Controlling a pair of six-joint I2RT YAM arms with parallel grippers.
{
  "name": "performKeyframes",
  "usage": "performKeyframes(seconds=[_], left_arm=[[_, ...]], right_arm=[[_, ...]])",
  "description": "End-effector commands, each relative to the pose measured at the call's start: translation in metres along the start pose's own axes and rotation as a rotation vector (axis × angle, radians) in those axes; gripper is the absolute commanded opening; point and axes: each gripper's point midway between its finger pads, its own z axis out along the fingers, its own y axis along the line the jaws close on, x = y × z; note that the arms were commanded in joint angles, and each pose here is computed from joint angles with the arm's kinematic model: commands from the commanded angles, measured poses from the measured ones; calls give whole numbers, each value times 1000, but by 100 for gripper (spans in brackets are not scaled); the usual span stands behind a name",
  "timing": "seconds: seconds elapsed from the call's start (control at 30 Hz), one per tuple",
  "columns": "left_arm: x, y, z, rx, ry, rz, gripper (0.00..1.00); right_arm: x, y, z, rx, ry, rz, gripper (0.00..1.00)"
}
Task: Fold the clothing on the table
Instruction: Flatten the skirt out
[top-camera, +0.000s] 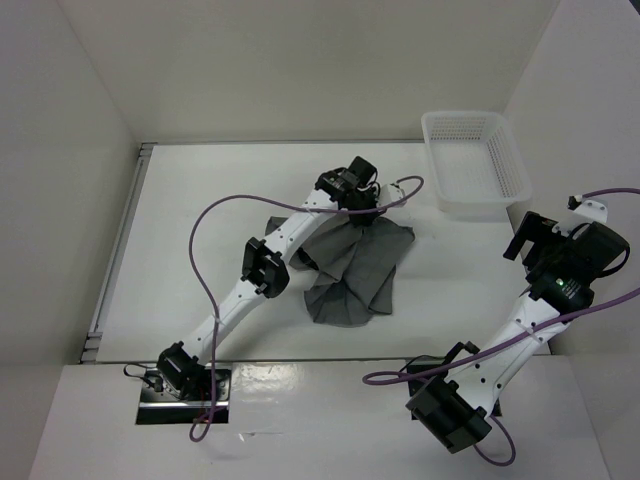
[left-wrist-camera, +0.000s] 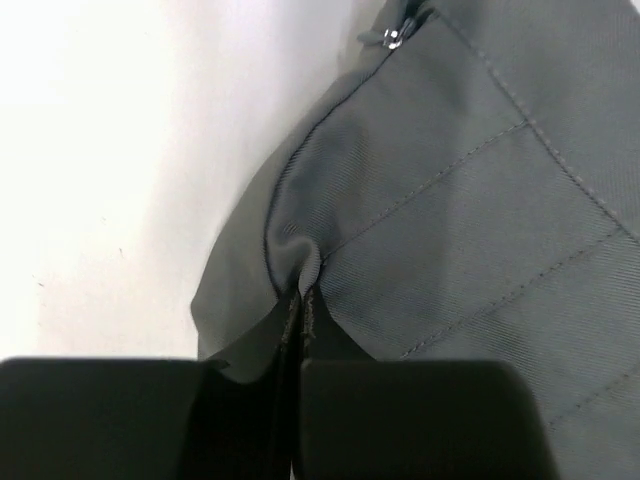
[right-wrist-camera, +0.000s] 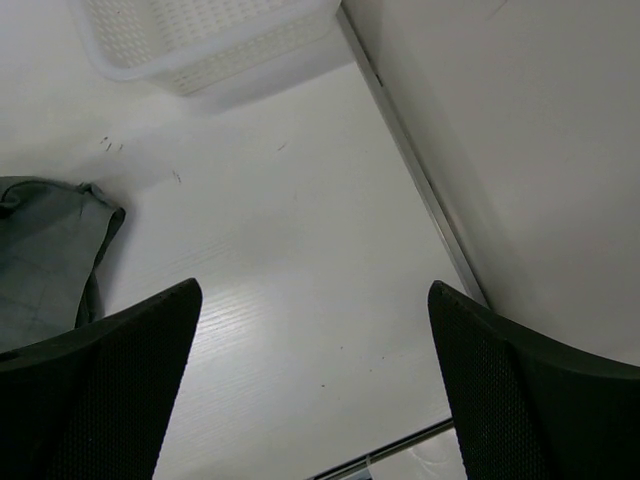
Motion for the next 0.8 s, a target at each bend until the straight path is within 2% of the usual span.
performKeyframes(seconds=[0.0,0.1,0.17,0.27,0.3,0.4,0.53,0.67,0.77], left_arm=[[34,11,3,-15,54,-149,0],[46,36,-26,-12,11,-362,0],[53,61,-64,7,-57,-534,0],[60,90,-130,-50,-85,-650,0],[69,95,-134,-44,-89,-673,0],[64,122,-200,-105,-181,-723,0],[46,132,-281,-203,-258,-713,0],[29,127,-344,-271,-316,-714,0],[-5,103,-400,-330,-382,-656,0]], right_arm=[[-5,1,-1,-13,-19,-10,98],[-6,2,-1,-22,-21,-20,98],[-6,5,-1,-34,-23,-20,98],[-7,11,0,-62,-25,-39,98],[-7,14,0,-74,-24,-46,98],[-7,23,1,-108,-25,-59,98],[-10,27,-2,-132,-32,-69,98],[-12,51,-9,-255,-42,-71,98],[-16,53,-11,-265,-41,-79,98]])
